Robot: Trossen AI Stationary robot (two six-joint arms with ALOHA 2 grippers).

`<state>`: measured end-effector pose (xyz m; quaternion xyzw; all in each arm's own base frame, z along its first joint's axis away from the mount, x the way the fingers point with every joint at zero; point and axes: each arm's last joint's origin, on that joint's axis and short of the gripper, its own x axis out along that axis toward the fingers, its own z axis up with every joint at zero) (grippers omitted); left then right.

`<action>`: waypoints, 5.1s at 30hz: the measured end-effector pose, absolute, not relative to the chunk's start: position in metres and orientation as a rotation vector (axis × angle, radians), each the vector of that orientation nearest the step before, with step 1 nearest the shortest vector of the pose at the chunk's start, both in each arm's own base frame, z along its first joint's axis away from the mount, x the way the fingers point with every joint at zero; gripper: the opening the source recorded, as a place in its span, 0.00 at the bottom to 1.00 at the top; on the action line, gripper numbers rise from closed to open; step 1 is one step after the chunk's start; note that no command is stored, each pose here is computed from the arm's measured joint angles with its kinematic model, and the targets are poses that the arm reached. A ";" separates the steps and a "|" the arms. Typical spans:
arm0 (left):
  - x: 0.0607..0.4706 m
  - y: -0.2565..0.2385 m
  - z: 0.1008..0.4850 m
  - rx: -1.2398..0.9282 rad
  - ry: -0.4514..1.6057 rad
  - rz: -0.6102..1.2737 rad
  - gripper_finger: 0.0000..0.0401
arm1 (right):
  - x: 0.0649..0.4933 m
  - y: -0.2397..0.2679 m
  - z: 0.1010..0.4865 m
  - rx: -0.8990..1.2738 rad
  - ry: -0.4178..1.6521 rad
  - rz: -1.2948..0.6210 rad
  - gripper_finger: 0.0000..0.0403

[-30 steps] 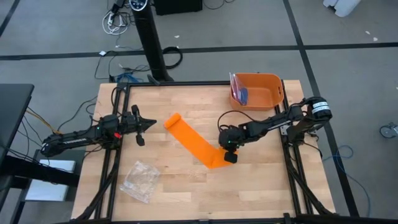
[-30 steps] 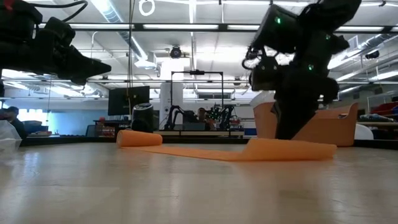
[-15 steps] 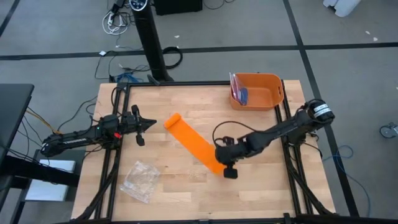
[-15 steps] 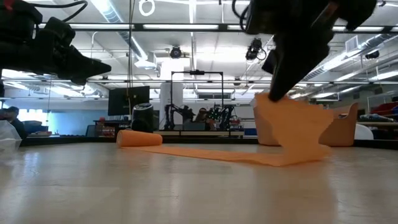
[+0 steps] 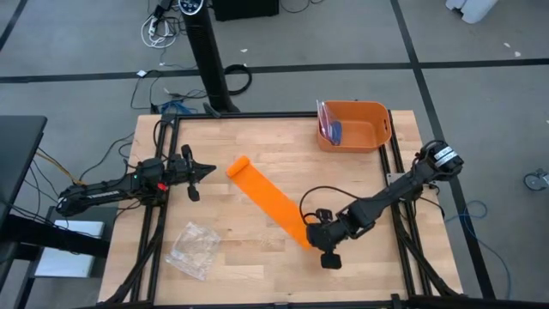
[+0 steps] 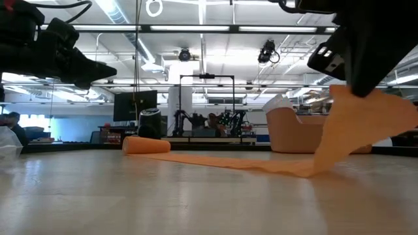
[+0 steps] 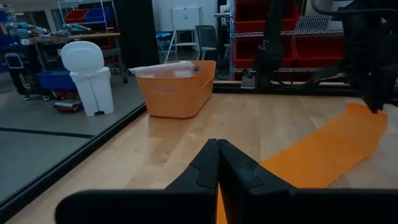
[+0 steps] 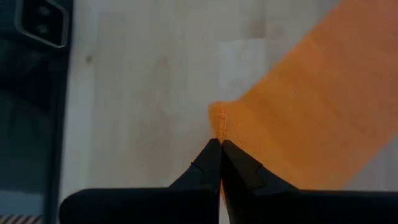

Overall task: Roll bandage
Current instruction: Roll the orange bandage

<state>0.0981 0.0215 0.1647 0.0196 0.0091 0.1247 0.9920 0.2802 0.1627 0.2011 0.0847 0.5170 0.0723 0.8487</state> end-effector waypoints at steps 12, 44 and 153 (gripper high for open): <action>0.098 0.022 0.165 0.039 0.019 0.250 0.03 | 0.266 0.185 0.201 0.275 1.153 0.228 0.21; 0.098 0.022 0.165 0.040 0.012 0.257 0.03 | 0.268 0.191 0.133 0.290 1.199 0.130 0.01; 0.159 0.041 0.096 0.051 0.578 0.475 0.38 | 0.322 0.044 0.246 -0.023 0.713 0.262 0.35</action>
